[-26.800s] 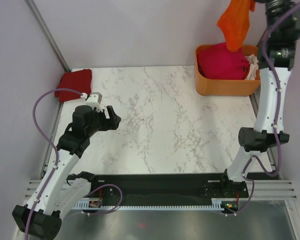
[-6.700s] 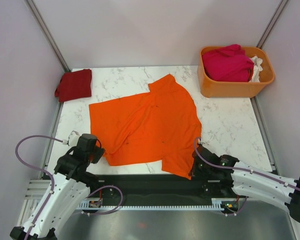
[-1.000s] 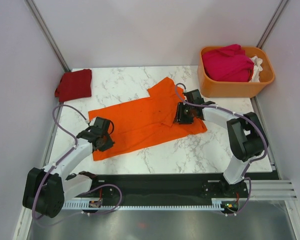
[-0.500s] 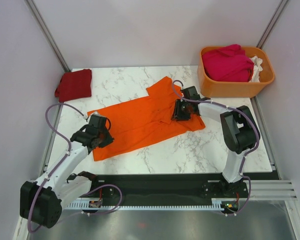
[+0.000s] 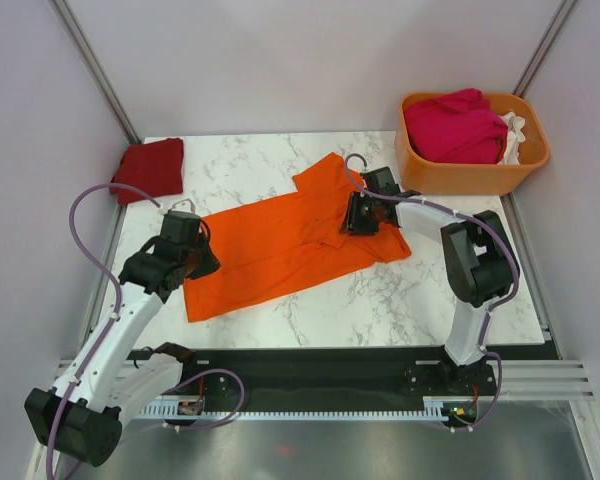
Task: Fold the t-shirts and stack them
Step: Fold the tshirt
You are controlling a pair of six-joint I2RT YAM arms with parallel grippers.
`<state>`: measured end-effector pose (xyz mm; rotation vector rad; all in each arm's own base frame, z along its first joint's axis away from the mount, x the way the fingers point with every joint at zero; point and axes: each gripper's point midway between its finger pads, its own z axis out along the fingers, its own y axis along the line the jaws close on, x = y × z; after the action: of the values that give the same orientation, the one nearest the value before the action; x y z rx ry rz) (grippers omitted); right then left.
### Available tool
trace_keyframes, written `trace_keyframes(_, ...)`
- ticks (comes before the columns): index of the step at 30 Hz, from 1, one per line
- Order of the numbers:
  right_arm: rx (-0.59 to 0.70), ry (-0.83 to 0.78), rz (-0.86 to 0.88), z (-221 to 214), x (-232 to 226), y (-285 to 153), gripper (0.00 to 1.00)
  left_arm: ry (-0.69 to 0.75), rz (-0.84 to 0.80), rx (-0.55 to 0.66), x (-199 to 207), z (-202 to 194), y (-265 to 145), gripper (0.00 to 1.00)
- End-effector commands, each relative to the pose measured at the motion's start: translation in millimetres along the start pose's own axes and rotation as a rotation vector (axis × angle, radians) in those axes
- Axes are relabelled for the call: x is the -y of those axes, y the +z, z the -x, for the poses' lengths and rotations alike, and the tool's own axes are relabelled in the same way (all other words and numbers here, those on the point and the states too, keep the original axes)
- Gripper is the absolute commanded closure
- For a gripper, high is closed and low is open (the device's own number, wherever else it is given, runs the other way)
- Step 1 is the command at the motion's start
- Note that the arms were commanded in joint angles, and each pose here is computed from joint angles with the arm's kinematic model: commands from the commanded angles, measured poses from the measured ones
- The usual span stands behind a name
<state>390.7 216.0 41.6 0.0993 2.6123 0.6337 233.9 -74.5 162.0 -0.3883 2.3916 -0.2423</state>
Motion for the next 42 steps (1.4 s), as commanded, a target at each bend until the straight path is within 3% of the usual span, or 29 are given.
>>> trace_keyframes(1,0.035,0.014,0.0,13.4,-3.0,4.8,0.57,0.072,0.038,0.015,-11.1,1.3,-4.6,0.79)
trace_keyframes(14,0.041,0.032,-0.008,17.5,-1.1,15.3,0.58,0.069,0.04,0.035,-12.6,3.1,-5.7,0.79)
trace_keyframes(22,0.059,0.052,0.016,25.8,-8.1,18.9,0.64,0.067,0.039,0.038,-12.8,2.7,-5.7,0.79)
trace_keyframes(26,0.061,0.051,0.031,26.9,-11.3,20.3,0.74,0.068,0.041,0.036,-13.2,2.4,-4.7,0.79)
trace_keyframes(29,0.055,0.046,0.041,25.9,-12.8,20.9,1.0,0.068,0.044,0.038,-13.8,2.5,-5.0,0.79)
trace_keyframes(39,0.092,0.049,0.135,62.7,-62.2,19.7,1.0,0.071,0.042,0.044,-13.4,3.8,-4.5,0.79)
trace_keyframes(40,0.08,0.055,0.134,62.8,-63.0,27.6,0.98,0.069,0.041,0.046,-13.4,3.9,-5.4,0.79)
trace_keyframes(41,0.093,0.048,0.153,74.2,-72.9,26.0,0.82,0.067,0.04,0.05,-13.5,4.2,-5.7,0.79)
trace_keyframes(42,0.089,0.048,0.156,76.9,-75.9,28.0,0.38,0.068,0.041,0.052,-13.9,4.4,-6.3,0.79)
